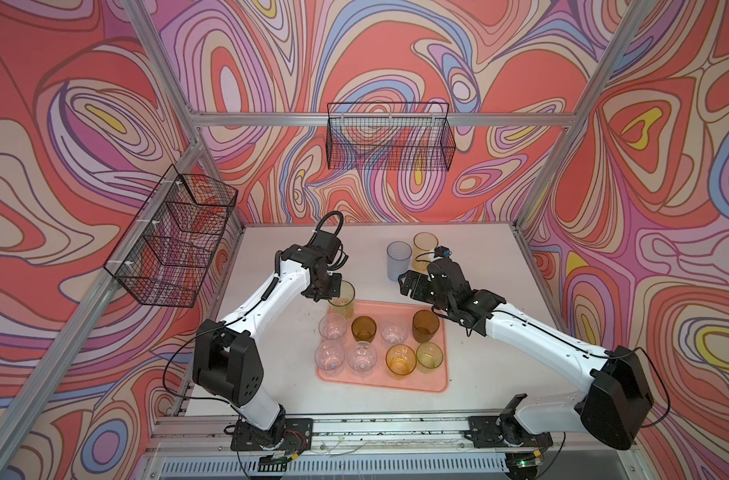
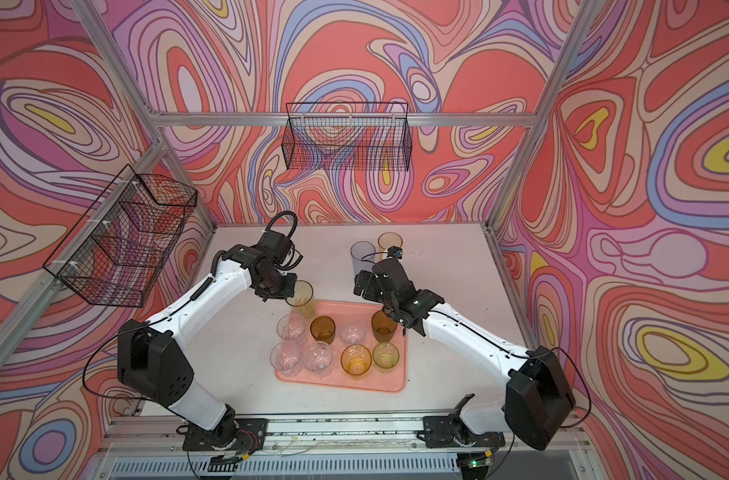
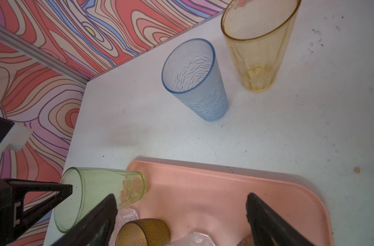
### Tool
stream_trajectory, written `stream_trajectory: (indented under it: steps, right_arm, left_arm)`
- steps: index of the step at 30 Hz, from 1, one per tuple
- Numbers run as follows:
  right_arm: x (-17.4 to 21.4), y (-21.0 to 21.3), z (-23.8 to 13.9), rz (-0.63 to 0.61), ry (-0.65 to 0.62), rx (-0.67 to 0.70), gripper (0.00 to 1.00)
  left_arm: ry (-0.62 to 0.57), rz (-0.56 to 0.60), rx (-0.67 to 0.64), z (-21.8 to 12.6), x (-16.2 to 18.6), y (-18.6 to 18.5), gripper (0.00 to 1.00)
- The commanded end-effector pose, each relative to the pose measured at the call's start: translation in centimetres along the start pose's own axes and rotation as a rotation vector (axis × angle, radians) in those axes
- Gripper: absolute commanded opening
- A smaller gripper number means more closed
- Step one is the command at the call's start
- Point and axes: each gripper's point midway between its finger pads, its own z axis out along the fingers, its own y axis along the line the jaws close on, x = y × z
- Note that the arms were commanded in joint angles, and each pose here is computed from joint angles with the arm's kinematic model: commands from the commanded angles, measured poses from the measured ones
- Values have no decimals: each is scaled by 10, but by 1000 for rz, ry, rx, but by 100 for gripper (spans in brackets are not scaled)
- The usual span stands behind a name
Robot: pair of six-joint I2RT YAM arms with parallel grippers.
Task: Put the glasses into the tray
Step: 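Carry the tall green glass with the left gripper and set it on the tray, then reach the right gripper over the tall blue glass while the left gripper withdraws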
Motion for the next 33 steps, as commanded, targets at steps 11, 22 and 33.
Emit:
stream_trajectory:
  steps: [11,22,33]
  right_arm:
    - [-2,-4,-7,8,12,28,98]
    - [-15,-7,-20,-15,1,82,98]
    - [-54,5,-12,-7,-29,130,97]
  left_arm:
    - [-136,-14,2,-32,-22,4,98]
    - [-267,41,-96,-90,-15,32,100]
    - [-500,55,-137,-119,-13,51,100]
